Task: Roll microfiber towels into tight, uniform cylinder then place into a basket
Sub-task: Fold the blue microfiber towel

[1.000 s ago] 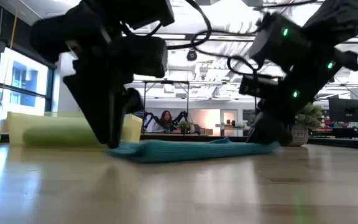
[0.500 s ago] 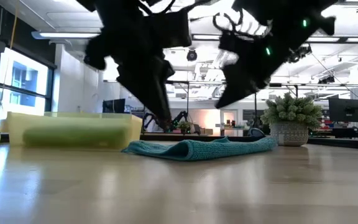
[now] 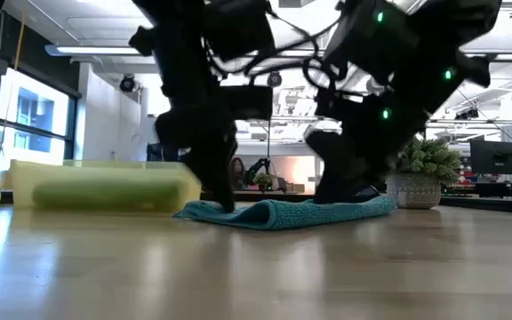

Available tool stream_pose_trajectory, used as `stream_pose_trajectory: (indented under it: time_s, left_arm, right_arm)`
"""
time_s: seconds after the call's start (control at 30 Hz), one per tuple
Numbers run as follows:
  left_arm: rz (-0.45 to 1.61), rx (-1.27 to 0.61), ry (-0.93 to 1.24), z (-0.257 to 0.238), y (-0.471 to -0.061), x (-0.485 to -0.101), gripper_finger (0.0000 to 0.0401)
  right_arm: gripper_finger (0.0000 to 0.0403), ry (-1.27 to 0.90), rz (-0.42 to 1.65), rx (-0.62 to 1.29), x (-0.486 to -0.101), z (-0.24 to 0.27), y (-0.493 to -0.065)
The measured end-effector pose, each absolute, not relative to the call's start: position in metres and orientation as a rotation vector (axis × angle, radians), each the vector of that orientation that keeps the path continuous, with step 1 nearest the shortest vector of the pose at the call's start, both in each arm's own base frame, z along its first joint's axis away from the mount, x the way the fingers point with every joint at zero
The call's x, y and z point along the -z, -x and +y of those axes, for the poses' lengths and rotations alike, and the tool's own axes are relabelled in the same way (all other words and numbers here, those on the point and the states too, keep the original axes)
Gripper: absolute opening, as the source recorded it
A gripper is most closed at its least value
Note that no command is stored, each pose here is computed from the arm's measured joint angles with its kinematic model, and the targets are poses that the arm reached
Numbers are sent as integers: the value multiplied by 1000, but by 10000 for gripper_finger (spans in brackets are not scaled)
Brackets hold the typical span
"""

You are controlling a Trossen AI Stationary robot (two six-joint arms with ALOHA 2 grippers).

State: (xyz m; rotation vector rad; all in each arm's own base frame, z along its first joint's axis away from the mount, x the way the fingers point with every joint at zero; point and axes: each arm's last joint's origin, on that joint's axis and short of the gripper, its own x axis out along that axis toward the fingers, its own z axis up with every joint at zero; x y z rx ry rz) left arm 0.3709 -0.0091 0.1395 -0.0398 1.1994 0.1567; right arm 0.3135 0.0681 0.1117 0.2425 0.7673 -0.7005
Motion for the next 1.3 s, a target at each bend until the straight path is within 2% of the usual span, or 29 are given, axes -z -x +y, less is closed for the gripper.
stream_pose_trajectory:
  time_s: [0.23,0.4,0.53,0.73,0.9,1.13,1.3]
  left_arm:
    - [1212,-143,104,-33,-376,-120,94]
    - [1133,-32,145,-55,-381,-125,94]
    - [1075,53,113,-65,-383,-130,94]
    - [1026,25,51,-64,-383,-143,94]
    - [1010,38,-20,-64,-383,-146,94]
    - [997,51,-88,-60,-385,-147,94]
    - [1012,23,-61,-58,-385,-143,94]
  right_arm:
    - [133,-14,889,722,-101,58,-308]
    - [133,103,907,747,-112,48,-305]
    - [133,22,845,736,-138,49,-309]
    - [133,-187,741,597,-173,80,-311]
    - [133,-198,689,488,-182,111,-309]
    - [133,-338,714,233,-186,143,-306]
    - [133,-442,708,226,-187,151,-303]
